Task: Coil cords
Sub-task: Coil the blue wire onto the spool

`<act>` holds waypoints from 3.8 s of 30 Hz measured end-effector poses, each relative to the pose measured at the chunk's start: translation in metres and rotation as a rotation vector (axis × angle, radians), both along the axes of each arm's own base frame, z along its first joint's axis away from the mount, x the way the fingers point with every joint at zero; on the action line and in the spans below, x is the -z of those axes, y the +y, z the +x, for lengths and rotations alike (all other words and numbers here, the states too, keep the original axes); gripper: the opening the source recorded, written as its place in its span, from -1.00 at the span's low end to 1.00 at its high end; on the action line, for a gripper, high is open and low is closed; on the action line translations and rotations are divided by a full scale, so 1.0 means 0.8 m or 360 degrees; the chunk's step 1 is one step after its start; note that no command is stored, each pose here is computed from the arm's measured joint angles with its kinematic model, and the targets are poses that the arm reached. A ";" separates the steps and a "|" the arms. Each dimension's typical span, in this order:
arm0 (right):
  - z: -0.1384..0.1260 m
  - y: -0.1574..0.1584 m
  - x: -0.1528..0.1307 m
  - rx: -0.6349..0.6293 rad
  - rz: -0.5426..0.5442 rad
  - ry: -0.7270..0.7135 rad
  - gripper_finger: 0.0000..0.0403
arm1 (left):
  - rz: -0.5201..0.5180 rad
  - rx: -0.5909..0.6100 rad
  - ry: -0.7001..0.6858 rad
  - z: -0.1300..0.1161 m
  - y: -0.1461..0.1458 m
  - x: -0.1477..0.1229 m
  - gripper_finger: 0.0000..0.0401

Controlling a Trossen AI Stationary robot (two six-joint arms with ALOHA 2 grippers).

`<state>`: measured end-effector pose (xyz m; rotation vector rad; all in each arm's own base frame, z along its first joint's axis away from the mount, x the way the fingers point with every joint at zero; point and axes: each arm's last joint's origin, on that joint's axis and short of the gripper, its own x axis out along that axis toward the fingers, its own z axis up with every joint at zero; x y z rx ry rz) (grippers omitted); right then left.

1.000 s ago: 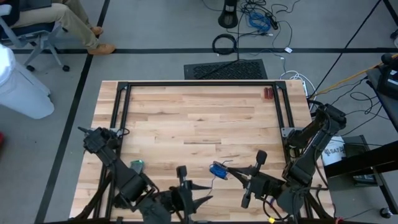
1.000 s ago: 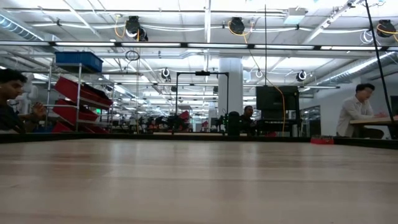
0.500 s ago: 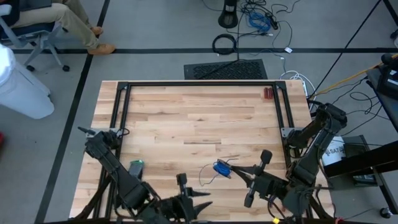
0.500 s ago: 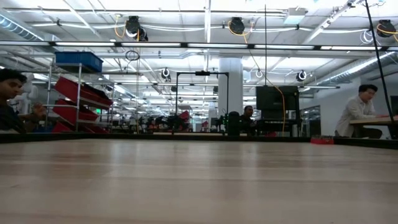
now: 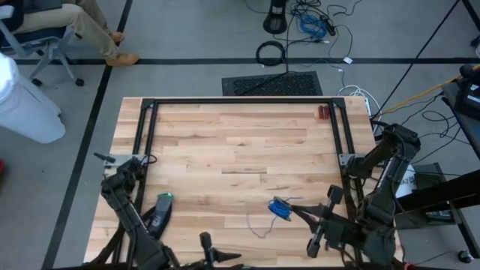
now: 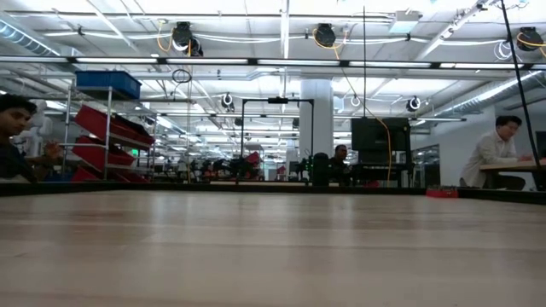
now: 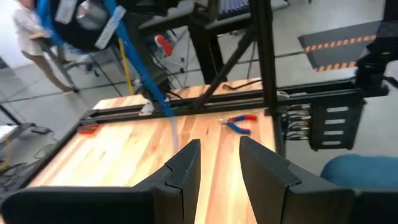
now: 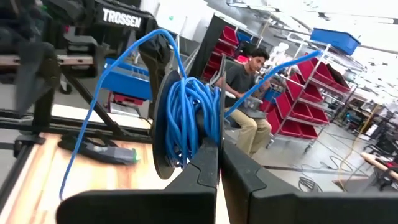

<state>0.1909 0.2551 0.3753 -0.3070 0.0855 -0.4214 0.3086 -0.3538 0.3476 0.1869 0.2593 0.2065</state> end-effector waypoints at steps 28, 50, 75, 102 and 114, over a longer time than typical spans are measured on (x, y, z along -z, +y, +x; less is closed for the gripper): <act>-0.016 0.012 -0.016 -0.0085 -0.0021 -0.0030 -1.00 | 0.0180 -0.0028 0.0180 0.050 -0.001 0.078 -0.08; -0.016 0.013 -0.017 -0.0095 -0.0002 -0.0042 -1.00 | 0.0255 -0.0262 0.0027 0.052 0.004 0.069 -0.08; -0.016 0.013 -0.017 -0.0100 -0.0001 -0.0042 -1.00 | 0.0200 -0.0225 0.0083 0.074 0.024 0.071 -0.25; -0.012 0.012 -0.016 -0.0083 0.0002 -0.0043 -1.00 | 0.0181 -0.0263 -0.0108 0.080 0.016 0.049 -0.98; 0.006 0.005 -0.010 -0.0007 0.0004 -0.0039 -1.00 | 0.0230 -0.0148 -0.0321 0.084 0.017 -0.025 -0.99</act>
